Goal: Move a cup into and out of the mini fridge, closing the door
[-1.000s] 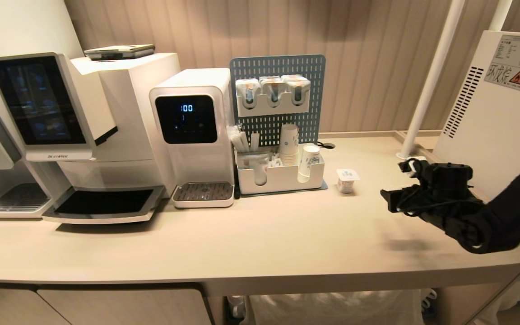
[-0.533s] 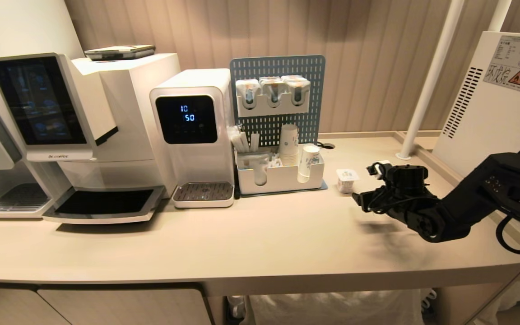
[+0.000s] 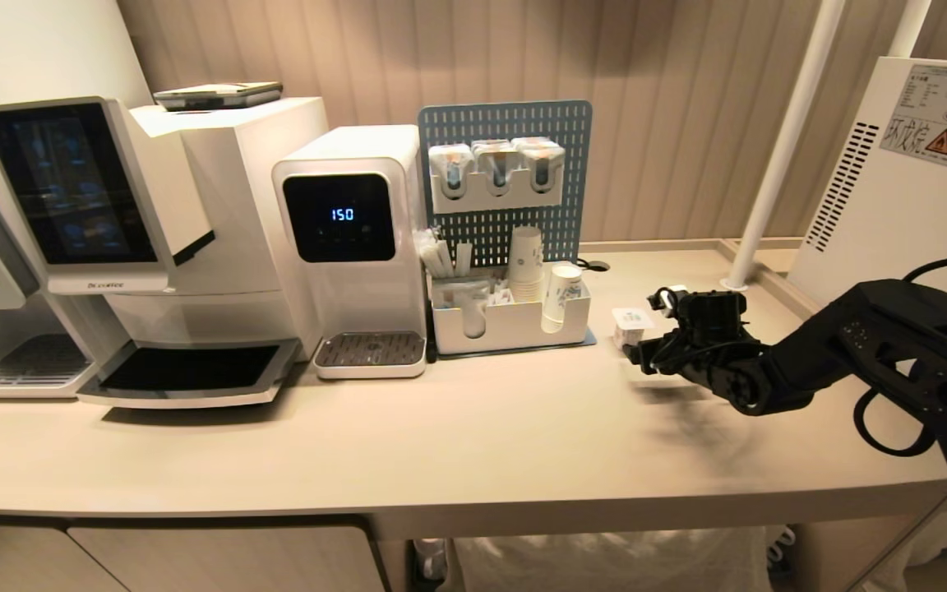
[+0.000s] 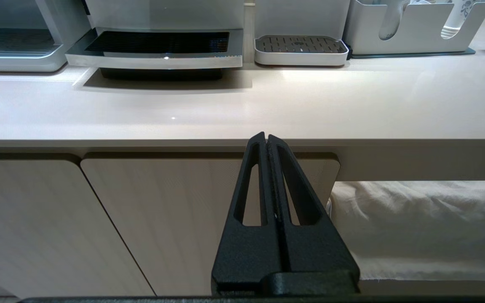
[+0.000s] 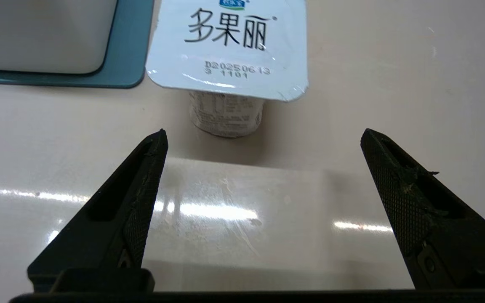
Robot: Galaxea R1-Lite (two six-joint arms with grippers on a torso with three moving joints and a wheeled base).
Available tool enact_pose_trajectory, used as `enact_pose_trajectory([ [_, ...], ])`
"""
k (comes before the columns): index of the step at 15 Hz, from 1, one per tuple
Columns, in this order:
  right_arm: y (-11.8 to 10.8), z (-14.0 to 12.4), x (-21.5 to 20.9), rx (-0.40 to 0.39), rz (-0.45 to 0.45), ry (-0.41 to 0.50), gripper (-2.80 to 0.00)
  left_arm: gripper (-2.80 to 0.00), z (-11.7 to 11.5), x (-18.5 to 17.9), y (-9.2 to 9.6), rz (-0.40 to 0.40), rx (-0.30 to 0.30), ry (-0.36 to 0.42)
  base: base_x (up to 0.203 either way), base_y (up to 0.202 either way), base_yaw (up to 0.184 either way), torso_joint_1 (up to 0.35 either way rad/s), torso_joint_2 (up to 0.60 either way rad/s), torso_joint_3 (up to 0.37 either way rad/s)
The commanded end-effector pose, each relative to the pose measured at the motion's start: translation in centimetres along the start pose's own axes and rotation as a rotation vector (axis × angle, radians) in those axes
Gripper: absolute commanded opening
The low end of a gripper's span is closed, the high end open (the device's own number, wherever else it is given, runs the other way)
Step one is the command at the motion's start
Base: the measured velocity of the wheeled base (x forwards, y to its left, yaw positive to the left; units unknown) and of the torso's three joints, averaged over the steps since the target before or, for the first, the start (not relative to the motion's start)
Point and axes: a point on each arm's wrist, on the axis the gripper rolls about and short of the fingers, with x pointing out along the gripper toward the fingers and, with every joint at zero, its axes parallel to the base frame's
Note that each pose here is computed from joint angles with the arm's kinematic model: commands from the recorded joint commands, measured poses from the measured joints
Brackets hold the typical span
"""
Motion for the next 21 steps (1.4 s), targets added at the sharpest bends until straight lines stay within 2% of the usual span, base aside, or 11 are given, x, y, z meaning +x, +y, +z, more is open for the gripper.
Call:
enact_pose_trajectory([
  [1,0.4,0.0,1.7,0.004,0.001,-0.009,0.00,-2.80,0.0,0.0,0.0,0.001,-0.001,0.003,0.000,0.000,0.000,0.000,0.00,0.000],
  [3,0.4,0.3,2.2,0.012,0.001,-0.008,0.00,-2.80,0.0,0.0,0.0,0.001,-0.001,0.003,0.000,0.000,0.000,0.000,0.00,0.000],
  [8,0.2,2.3,4.3,0.046,-0.058,-0.084,0.00,-2.80,0.0,0.0,0.0,0.001,-0.001,0.002,0.000,0.000,0.000,0.000,0.00,0.000],
  [14,0.5,0.9,6.9,0.031,-0.060,-0.025,0.00,-2.80,0.0,0.0,0.0,0.001,-0.001,0.003,0.000,0.000,0.000,0.000,0.00,0.000],
  [21,0.4,1.3,7.6,0.014,-0.052,-0.025,0.00,-2.80,0.0,0.0,0.0,0.001,-0.001,0.003,0.000,0.000,0.000,0.000,0.00,0.000],
])
